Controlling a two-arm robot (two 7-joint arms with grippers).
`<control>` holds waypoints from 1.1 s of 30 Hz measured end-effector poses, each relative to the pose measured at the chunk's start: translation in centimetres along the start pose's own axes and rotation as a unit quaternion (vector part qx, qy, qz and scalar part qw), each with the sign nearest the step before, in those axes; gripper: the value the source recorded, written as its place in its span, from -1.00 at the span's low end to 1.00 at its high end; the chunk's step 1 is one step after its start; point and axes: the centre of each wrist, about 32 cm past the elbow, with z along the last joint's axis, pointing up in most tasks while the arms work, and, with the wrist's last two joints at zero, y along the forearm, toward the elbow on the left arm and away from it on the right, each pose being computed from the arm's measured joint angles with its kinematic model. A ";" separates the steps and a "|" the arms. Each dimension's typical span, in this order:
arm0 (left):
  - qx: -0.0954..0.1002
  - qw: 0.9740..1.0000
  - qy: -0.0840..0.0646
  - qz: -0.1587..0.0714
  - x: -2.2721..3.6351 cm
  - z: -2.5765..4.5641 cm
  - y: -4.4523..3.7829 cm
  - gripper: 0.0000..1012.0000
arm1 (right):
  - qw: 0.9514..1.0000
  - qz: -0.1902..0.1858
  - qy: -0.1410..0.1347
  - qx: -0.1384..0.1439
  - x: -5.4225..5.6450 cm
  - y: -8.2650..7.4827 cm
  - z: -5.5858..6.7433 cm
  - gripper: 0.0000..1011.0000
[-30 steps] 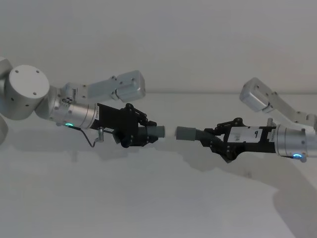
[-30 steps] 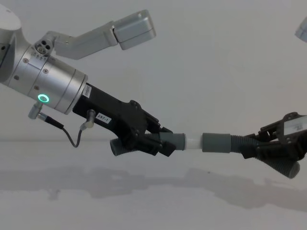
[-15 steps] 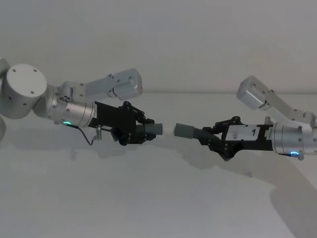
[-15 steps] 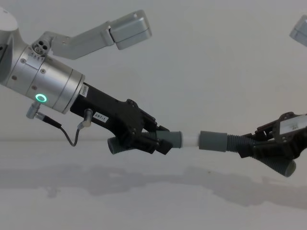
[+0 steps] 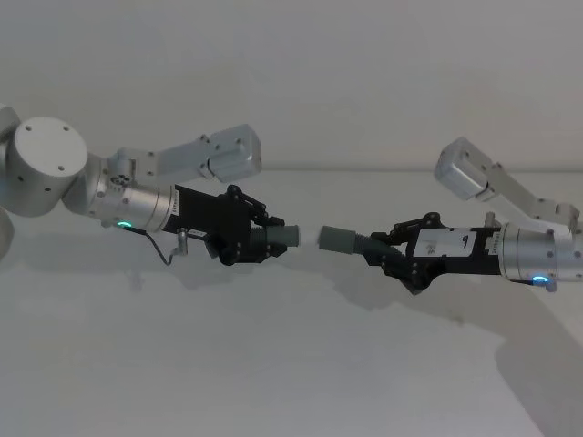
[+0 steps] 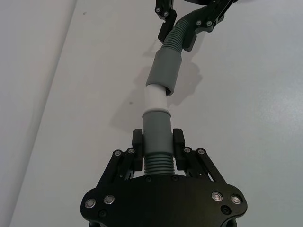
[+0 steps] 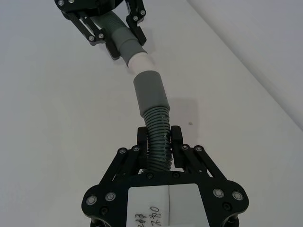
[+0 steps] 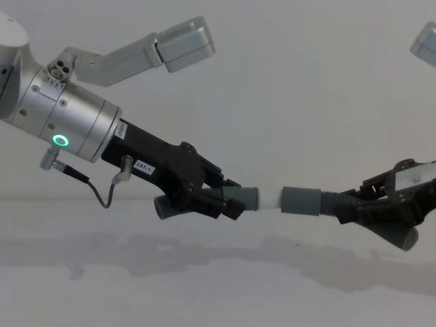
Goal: Use both hands to pick up one end of the pipe from the table, align the ends, and insert them.
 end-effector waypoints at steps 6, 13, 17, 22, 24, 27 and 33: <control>-0.004 1.000 -0.002 -0.005 0.13 -0.04 -0.11 -0.28 | 1.000 0.004 -0.001 0.004 0.0 0.0 0.0 -0.44; -0.010 1.000 -0.003 -0.012 0.12 -0.02 -0.16 -0.28 | 1.000 0.006 -0.001 0.007 0.0 0.1 0.0 -0.44; -0.012 1.000 -0.004 -0.015 0.08 0.04 -0.08 -0.28 | 1.000 0.007 -0.001 0.008 0.0 0.1 0.0 -0.44; -0.014 1.000 -0.006 -0.017 -0.04 0.10 -0.02 -0.28 | 1.000 0.010 -0.002 0.010 0.0 0.1 -0.1 -0.44; -0.015 1.000 -0.006 -0.018 -0.10 0.11 0.00 -0.28 | 1.000 0.010 -0.002 0.010 0.0 0.1 -0.1 -0.44; -0.015 1.000 -0.007 -0.018 -0.16 0.13 0.02 -0.28 | 1.000 0.011 -0.003 0.012 0.0 0.1 -0.1 -0.44; -0.016 1.000 -0.007 -0.019 -0.22 0.16 0.05 -0.28 | 1.000 0.013 -0.003 0.013 -0.1 0.1 -0.1 -0.44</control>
